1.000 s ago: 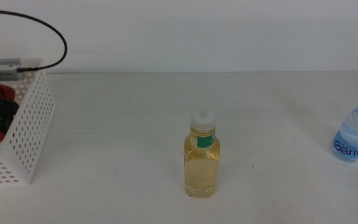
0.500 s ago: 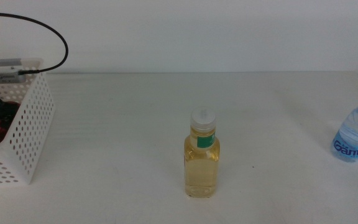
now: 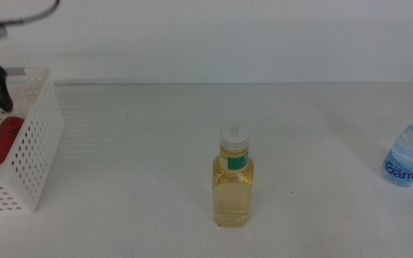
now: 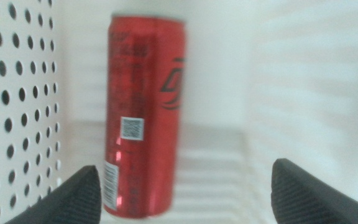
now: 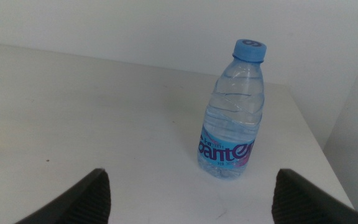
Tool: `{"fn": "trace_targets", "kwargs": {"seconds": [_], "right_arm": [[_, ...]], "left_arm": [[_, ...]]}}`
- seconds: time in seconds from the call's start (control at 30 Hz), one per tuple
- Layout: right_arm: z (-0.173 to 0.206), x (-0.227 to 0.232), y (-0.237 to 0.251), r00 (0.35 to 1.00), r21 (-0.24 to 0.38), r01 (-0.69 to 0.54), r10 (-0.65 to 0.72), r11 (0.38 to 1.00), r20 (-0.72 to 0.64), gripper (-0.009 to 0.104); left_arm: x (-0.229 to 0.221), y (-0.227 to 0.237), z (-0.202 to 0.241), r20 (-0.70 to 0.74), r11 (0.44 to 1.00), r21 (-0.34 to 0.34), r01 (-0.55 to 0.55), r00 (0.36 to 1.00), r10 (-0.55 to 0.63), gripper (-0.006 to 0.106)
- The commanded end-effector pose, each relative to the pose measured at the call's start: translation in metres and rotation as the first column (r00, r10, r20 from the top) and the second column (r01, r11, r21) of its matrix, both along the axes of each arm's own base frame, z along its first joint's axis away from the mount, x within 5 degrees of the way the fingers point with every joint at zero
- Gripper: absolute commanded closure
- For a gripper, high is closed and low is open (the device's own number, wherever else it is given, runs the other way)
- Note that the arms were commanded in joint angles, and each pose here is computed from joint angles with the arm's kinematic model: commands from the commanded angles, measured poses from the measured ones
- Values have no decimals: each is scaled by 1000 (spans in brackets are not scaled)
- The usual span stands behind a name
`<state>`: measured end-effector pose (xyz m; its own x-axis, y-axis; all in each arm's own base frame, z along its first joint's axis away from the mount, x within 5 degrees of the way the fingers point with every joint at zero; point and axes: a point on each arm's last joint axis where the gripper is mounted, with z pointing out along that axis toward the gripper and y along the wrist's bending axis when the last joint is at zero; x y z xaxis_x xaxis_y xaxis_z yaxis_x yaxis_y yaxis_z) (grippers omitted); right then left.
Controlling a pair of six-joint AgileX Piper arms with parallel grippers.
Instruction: Use arms to grab the bottles and put them into the dustbin to the left of the table.
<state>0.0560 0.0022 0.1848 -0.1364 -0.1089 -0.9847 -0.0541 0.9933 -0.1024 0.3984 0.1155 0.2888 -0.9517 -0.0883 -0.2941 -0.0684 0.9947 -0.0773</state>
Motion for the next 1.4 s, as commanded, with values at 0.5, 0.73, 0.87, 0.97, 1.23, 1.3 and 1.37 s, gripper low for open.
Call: {"fn": "trace_targets", "kwargs": {"seconds": [0.5,0.73,0.87,0.97,1.23,1.3,1.37], "right_arm": [[12,-2,-1,993,-6,7,-6,1000,116,27],[12,-2,-1,993,-6,7,-6,1000,116,27],[12,-2,-1,993,-6,7,-6,1000,116,27],[12,-2,-1,993,-6,7,-6,1000,116,27],[12,-2,-1,993,-6,7,-6,1000,116,27],[12,-2,-1,993,-6,7,-6,1000,116,27],[12,-2,-1,993,-6,7,-6,1000,116,27]], "left_arm": [[-133,-120,134,472,985,37,168,866,-165,10],[-184,-139,119,582,976,53,213,787,-204,10],[-207,-143,103,652,976,41,216,734,-190,10],[-222,-146,89,708,973,38,229,681,-188,10],[-247,-150,39,814,976,-6,216,569,-120,10],[-249,-151,24,811,978,-44,204,579,-84,10],[-251,-151,12,798,977,-102,188,602,-32,10]]}}
